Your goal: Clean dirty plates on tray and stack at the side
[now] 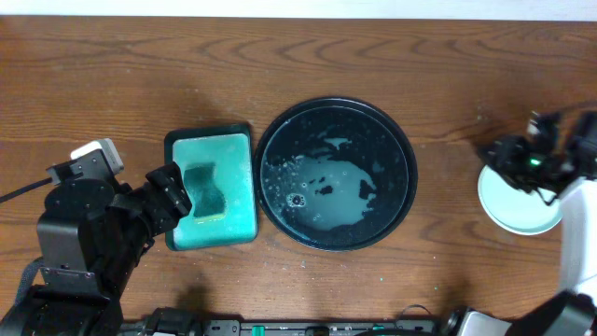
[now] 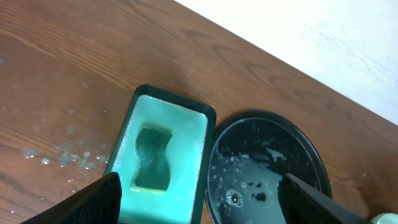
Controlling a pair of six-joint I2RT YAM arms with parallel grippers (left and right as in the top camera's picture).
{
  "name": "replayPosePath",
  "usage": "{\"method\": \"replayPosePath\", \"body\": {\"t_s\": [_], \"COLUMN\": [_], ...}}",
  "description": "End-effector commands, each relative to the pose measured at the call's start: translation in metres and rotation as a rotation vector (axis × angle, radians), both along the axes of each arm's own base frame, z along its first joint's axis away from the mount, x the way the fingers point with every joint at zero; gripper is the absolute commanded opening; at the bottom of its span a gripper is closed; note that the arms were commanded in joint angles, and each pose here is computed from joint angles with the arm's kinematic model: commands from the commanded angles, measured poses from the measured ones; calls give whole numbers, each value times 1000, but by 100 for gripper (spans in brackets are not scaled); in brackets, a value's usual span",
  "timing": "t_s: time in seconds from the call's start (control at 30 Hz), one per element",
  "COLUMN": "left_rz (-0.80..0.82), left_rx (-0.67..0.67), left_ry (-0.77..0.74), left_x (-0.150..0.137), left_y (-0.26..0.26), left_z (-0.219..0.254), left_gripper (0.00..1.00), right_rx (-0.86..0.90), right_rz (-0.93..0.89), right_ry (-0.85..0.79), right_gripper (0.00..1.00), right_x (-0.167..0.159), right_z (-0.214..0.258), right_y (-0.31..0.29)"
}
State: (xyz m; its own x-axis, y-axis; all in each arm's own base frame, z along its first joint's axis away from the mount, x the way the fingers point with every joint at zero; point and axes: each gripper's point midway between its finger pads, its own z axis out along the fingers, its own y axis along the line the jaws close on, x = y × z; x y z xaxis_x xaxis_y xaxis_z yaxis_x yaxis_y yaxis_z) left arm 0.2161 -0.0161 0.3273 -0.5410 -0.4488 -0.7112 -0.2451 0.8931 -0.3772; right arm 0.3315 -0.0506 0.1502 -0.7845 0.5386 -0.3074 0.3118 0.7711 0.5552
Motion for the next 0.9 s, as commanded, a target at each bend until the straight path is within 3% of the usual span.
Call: {"method": "replayPosePath", "body": {"t_s": [0.0, 0.07, 0.1, 0.13, 0.4, 0.5, 0.67, 0.7, 0.77, 0.87], "left_rz": [-1, -1, -1, -1, -1, -1, -1, -1, -1, -1], "left_rx": [-1, -1, -1, -1, -1, -1, -1, -1, -1, -1], "left_ry": [-13, -13, -13, -13, -13, -13, -13, -13, -13, -13], "left_x": [0, 0, 0, 0, 0, 0, 0, 0, 0, 0], "left_y": [0, 0, 0, 0, 0, 0, 0, 0, 0, 0], "left_z": [5, 5, 5, 5, 5, 5, 5, 5, 5, 5], "left_gripper": [80, 80, 80, 80, 80, 80, 80, 80, 80, 81], "right_rx": [-24, -35, -37, -38, 66, -14, -132, -190, -465, -569], "right_rz": [343, 457, 502, 550, 785, 779, 717, 702, 606, 520], "right_ry": [-186, -246, -269, -295, -303, -283, -470, -515, -650, -667], "right_gripper": [44, 49, 59, 99, 99, 99, 99, 99, 99, 99], "right_x": [6, 7, 7, 7, -30, -33, -23, -22, -33, -57], "right_z": [32, 42, 45, 48, 57, 49, 90, 97, 108, 89], "right_y": [82, 119, 134, 150, 255, 247, 202, 190, 149, 126]}}
